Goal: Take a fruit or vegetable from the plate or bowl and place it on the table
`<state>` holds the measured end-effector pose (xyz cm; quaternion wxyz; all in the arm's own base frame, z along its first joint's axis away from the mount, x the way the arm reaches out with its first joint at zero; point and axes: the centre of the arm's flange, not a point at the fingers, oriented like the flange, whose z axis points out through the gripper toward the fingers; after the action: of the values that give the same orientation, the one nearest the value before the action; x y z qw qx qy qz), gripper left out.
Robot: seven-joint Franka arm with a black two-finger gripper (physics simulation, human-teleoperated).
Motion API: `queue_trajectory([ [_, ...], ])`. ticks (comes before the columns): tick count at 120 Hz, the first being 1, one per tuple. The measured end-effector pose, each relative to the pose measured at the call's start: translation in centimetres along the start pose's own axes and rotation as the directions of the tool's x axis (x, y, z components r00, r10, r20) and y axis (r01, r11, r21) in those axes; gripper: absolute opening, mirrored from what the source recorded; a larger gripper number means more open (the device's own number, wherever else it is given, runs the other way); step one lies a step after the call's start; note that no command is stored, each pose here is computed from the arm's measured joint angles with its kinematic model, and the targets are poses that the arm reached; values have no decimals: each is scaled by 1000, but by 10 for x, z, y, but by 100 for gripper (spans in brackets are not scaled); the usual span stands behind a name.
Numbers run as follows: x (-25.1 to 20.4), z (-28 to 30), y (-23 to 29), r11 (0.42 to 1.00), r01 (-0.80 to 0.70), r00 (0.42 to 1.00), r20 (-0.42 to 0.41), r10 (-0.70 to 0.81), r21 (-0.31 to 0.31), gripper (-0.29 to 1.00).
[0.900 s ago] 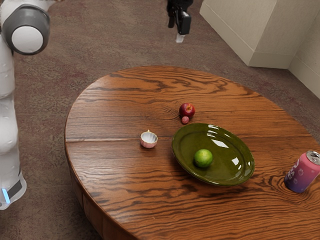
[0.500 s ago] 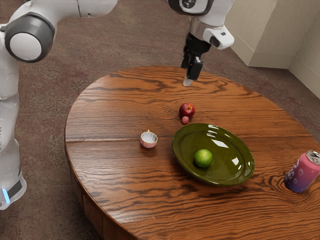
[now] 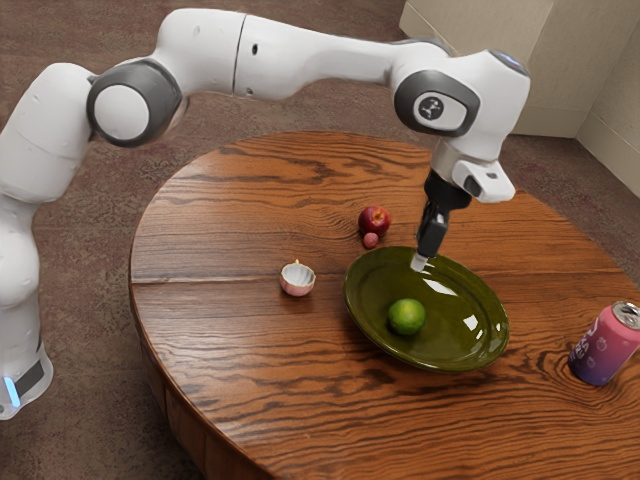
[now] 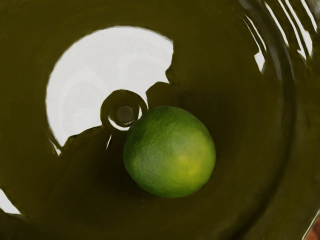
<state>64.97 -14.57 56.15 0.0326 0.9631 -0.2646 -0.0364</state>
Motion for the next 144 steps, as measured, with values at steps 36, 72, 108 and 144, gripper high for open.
queue_trajectory([
  [36, 11, 60, 17, 1000, -16, 998, 66, 16, -4, 70],
  [72, 26, 92, -6, 1000, 25, 1000, -1, -25, 1, 70],
  [108, 30, 121, -15, 998, 55, 998, -12, -55, -18, 70],
  [144, 32, 130, -17, 997, 75, 997, -23, -75, -28, 43],
])
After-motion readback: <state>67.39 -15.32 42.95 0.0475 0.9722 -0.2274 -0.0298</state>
